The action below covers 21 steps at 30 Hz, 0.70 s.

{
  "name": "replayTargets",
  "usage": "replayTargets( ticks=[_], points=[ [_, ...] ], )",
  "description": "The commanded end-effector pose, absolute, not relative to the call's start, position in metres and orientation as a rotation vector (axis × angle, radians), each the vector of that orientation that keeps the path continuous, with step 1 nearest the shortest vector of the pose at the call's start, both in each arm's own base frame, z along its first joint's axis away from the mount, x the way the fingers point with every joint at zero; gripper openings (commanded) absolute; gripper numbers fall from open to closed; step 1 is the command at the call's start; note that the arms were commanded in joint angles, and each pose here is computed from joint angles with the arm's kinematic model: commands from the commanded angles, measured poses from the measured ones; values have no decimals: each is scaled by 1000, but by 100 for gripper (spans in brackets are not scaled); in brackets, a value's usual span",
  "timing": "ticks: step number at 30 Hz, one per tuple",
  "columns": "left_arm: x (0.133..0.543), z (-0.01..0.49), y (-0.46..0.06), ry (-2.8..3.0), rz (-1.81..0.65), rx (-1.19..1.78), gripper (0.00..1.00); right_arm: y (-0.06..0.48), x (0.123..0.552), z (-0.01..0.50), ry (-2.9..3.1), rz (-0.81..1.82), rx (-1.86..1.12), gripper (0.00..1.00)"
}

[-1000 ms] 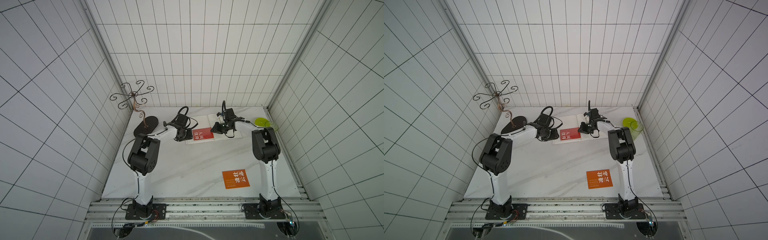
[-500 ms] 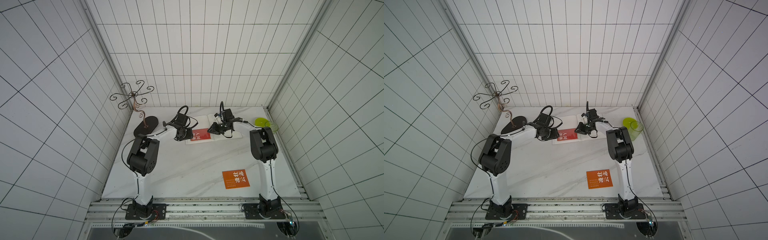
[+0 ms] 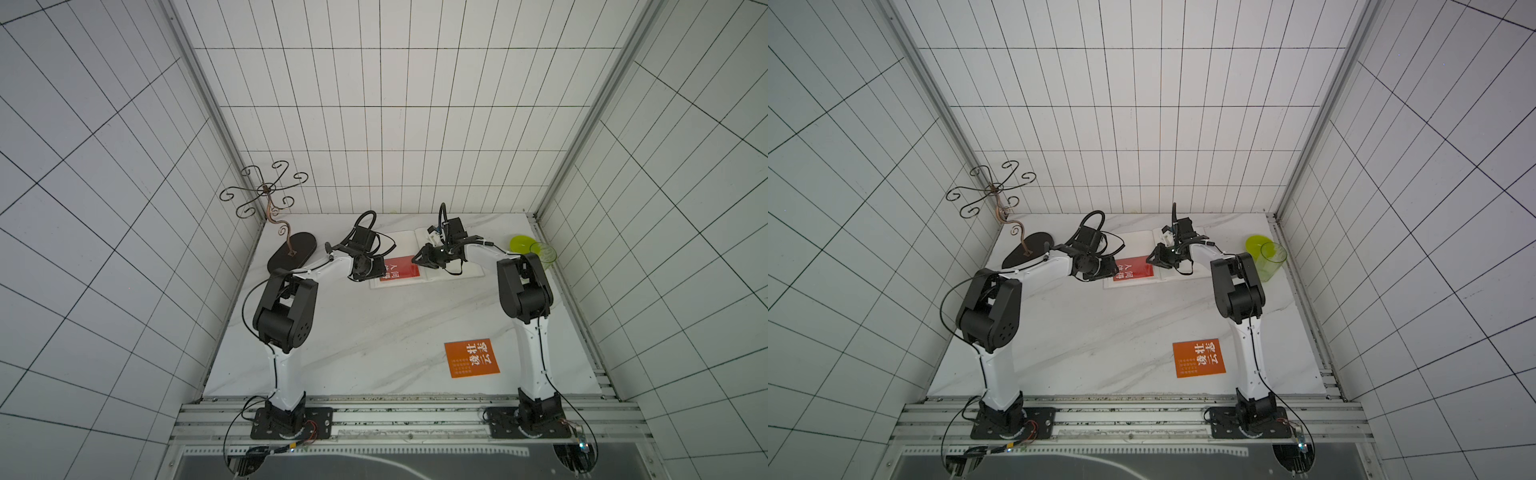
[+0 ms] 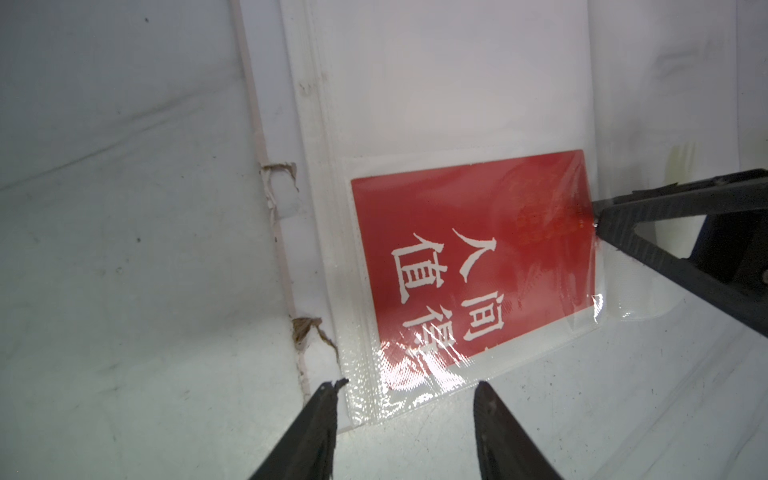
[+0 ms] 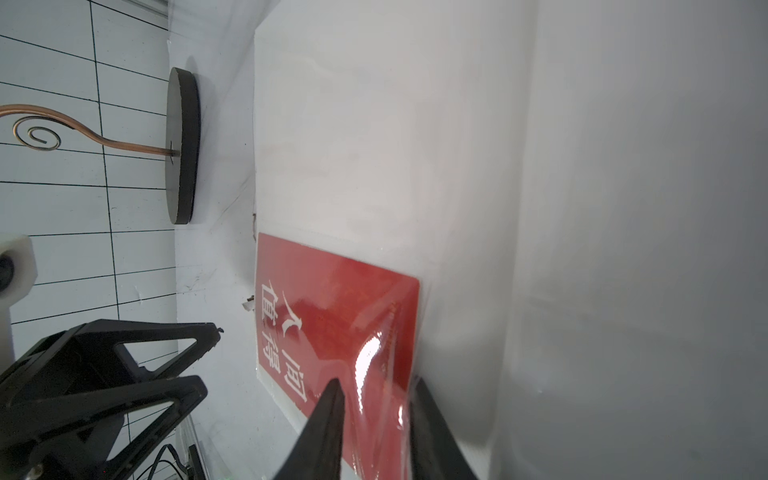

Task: Place the photos into the photo albums
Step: Insert the photo into the photo album.

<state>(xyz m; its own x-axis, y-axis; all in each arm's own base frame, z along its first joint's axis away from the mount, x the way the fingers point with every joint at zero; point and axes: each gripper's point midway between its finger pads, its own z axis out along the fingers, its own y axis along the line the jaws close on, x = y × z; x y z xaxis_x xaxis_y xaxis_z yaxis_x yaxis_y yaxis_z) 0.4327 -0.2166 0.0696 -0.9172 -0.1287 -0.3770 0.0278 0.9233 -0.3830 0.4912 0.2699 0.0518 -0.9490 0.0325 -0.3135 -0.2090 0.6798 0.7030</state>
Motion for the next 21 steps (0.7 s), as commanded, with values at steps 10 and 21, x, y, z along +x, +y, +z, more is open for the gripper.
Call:
replayTargets(
  ticks=[10,21],
  points=[
    [436,89,-217,2627,-578,-82,54,274,513,100,2473,1122,-194,34],
    [436,106,-215,2583,-554,-74,53,236,509,134,2440,962,-95,39]
  ],
)
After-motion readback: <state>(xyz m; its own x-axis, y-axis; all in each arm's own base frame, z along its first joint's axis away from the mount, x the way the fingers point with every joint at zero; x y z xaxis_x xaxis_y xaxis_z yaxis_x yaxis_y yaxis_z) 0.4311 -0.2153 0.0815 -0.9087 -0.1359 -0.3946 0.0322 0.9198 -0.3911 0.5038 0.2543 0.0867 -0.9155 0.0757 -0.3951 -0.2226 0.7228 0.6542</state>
